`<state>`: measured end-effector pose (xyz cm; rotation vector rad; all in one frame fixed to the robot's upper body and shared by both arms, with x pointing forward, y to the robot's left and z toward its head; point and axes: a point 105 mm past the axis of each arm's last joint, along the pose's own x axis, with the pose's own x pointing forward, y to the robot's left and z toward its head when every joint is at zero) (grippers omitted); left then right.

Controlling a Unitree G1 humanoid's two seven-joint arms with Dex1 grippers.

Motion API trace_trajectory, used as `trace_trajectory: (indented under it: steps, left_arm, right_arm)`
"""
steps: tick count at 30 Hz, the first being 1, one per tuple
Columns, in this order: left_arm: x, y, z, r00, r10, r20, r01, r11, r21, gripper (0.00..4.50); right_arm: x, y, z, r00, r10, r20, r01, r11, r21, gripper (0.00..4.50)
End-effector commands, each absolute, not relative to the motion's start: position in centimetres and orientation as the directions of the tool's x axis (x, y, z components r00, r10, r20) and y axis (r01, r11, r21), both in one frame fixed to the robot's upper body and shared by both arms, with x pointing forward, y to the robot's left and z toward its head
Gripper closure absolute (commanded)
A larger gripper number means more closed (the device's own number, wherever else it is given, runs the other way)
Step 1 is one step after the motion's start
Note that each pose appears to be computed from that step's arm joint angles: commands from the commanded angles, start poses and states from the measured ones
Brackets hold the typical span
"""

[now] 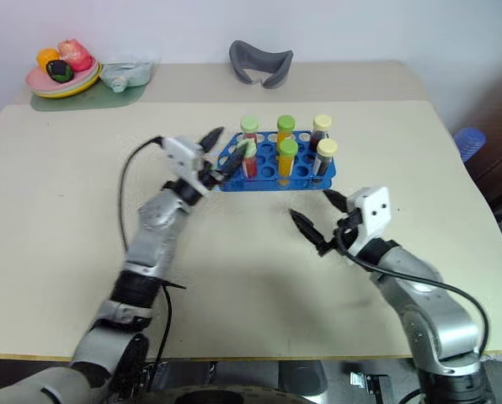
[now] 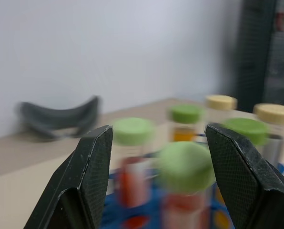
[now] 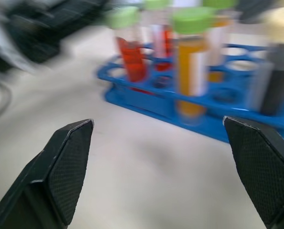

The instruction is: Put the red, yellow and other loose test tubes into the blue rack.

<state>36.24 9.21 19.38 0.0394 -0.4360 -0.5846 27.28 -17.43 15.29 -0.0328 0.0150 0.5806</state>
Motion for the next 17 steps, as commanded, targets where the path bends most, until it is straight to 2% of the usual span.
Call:
trace_trajectory:
  steps: [1,5,9,13,17]
  left_arm:
    - [34.8,14.3,20.6,0.783,-0.498,0.372,0.471,0.866,0.168,1.4]
    - [32.5,20.9,19.2,0.866,-0.438,0.242,0.391,0.894,0.219,1.4]
    - [30.1,25.0,17.9,0.915,-0.38,0.136,0.339,0.906,0.253,1.4]
    - [28.4,26.7,16.6,0.94,-0.332,0.084,0.304,0.921,0.243,1.4]
    - [27.2,26.4,15.3,0.943,-0.33,0.039,0.314,0.923,0.221,1.4]
  right_arm:
    - [27.1,-20.6,16.5,0.86,0.509,-0.014,-0.509,0.858,-0.07,0.0]
    - [27.0,-24.3,15.9,0.884,0.461,-0.077,-0.467,0.879,-0.094,0.0]
    - [27.5,-26.2,15.3,0.882,0.458,-0.113,-0.469,0.878,-0.1,0.0]
    - [28.2,-26.4,14.6,0.869,0.479,-0.123,-0.491,0.866,-0.099,0.0]
    - [28.5,-25.9,13.6,0.829,0.538,-0.153,-0.553,0.83,-0.073,0.0]
